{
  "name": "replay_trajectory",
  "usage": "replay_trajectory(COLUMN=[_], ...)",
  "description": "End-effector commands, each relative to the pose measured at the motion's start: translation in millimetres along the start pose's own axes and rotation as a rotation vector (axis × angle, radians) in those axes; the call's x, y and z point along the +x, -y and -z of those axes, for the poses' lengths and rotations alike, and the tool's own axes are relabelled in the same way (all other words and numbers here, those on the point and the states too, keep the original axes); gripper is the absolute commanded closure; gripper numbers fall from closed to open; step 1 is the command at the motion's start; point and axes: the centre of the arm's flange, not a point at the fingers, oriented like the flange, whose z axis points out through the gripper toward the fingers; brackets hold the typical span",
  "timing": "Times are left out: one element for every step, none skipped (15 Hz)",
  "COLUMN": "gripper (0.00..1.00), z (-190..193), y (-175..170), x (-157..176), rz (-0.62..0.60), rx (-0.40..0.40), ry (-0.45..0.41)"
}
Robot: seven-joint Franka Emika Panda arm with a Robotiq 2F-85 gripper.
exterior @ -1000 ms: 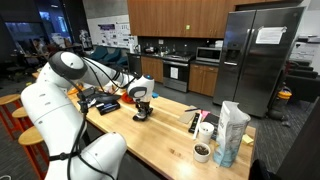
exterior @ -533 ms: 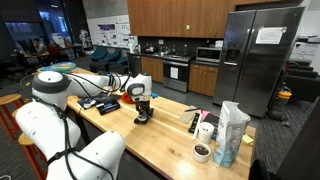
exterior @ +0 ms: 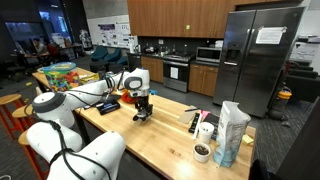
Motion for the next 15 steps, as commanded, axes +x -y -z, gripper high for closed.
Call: replay_trajectory(gripper=[0.5, 0.31, 0.32, 0.32, 0.32, 0.32, 0.32, 0.32, 0.08, 0.07, 0.04, 0.01, 0.0, 0.0, 0.0], z=[17.3, 2.2, 2.8, 3.2, 3.6, 3.8, 3.8, 3.8, 2.5, -0.2, -5.2, -9.2, -11.9, -14.1, -16.5], y=[-27.5, 6.5, 10.7, 14.3, 17.3, 19.0, 19.1, 18.2, 15.3, 14.0, 12.7, 12.5, 11.4, 12.6, 12.7], x=[-15.7, -1.9, -3.1, -4.0, -4.7, -5.1, -5.2, -5.3, -3.8, -4.1, -5.6, -7.0, -7.7, -7.6, -7.2], rz=[-0.061, -0.015, -0.023, -0.029, -0.035, -0.038, -0.038, -0.036, -0.005, 0.014, 0.033, 0.041, 0.05, 0.053, 0.061], rx=[0.015, 0.017, 0.016, 0.014, 0.013, 0.012, 0.012, 0.012, 0.02, 0.023, 0.023, 0.033, 0.039, 0.047, 0.066], ry=[0.023, 0.002, 0.003, 0.003, 0.004, 0.004, 0.004, 0.004, 0.025, 0.035, 0.043, 0.051, 0.056, 0.061, 0.07])
